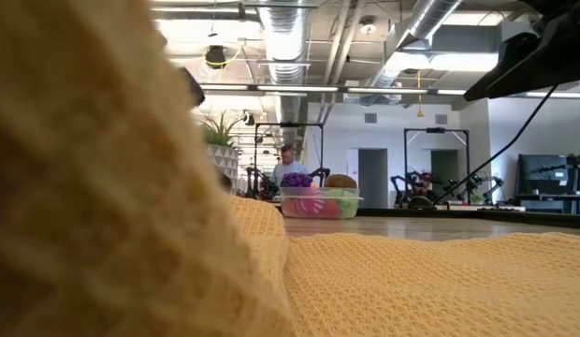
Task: Pick and placing Produce into tupperware
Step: Put the peach into the transparent bin
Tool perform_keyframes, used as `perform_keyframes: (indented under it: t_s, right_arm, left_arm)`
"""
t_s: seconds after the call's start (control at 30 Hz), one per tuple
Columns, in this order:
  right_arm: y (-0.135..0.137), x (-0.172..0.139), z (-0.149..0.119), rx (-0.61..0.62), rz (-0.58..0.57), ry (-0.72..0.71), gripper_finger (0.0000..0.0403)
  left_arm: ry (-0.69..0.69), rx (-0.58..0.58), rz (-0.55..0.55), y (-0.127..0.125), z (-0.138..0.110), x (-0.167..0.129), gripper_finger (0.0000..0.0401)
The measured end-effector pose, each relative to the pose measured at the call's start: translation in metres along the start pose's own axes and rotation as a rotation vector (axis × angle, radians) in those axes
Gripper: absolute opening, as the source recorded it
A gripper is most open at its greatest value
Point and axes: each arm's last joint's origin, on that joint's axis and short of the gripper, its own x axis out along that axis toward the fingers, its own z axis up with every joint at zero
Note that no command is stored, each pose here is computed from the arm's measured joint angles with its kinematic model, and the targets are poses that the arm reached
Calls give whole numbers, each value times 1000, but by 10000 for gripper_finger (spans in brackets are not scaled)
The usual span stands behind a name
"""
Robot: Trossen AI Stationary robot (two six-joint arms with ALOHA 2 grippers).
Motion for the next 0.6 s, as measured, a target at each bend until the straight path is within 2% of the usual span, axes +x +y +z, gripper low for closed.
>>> perform_keyframes:
  t_s: [0.33, 0.6]
  right_arm:
    - [0, 0, 0, -5, 2, 4, 391]
    - [0, 0, -1, -4, 1, 5, 391]
  left_arm:
    - [-54, -29, -7, -2, -17, 19, 311]
    - [-29, -58, -12, -7, -26, 41, 311]
